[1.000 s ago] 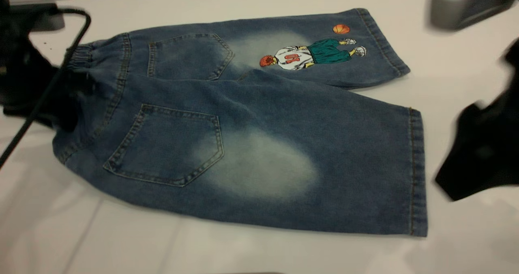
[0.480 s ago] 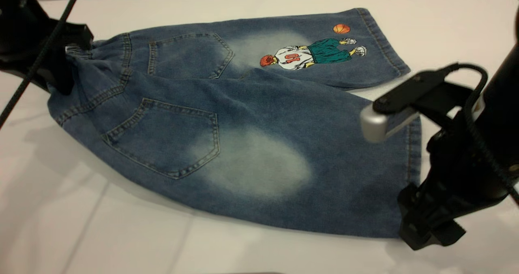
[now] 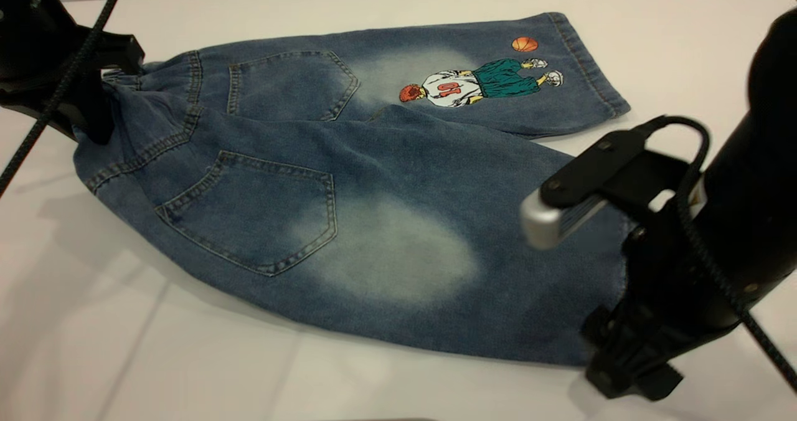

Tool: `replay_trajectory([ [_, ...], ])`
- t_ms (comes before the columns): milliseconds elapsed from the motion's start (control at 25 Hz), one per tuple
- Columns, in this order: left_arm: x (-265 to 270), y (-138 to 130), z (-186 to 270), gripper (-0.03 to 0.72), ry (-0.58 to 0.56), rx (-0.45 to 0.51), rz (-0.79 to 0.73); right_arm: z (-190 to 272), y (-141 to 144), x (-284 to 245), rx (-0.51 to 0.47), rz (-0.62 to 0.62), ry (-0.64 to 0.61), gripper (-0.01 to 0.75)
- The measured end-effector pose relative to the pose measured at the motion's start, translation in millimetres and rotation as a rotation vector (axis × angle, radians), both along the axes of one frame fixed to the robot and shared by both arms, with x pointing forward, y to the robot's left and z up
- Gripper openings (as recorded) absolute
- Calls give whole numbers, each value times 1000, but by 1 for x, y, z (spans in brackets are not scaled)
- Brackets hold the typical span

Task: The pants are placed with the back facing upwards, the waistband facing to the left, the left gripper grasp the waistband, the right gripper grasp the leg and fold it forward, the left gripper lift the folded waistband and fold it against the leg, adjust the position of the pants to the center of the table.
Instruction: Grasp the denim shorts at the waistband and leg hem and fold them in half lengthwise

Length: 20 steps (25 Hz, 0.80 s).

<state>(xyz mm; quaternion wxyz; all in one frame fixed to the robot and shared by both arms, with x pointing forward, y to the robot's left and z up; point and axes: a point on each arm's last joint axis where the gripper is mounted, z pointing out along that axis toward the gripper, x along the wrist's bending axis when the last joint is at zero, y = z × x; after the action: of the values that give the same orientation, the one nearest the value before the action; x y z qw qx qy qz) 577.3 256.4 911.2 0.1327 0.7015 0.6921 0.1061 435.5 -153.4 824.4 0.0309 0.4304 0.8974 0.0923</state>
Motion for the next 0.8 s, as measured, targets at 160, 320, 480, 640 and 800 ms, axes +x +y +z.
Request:
replay_trajectory([
  [160,0,0,0,83,3,0,0,-4,2,2,-3,1,-7,551],
  [320,-1,0,0,83,8,1,0,-5,2,3,-1,-1,-19,341],
  [480,0,0,2,83,29,2,2,-5,3,4,1,0,-20,57],
  [640,5,-1,14,83,81,9,6,17,13,9,27,24,36,37],
  [800,16,-2,35,83,109,11,14,75,30,34,116,73,-44,37],
])
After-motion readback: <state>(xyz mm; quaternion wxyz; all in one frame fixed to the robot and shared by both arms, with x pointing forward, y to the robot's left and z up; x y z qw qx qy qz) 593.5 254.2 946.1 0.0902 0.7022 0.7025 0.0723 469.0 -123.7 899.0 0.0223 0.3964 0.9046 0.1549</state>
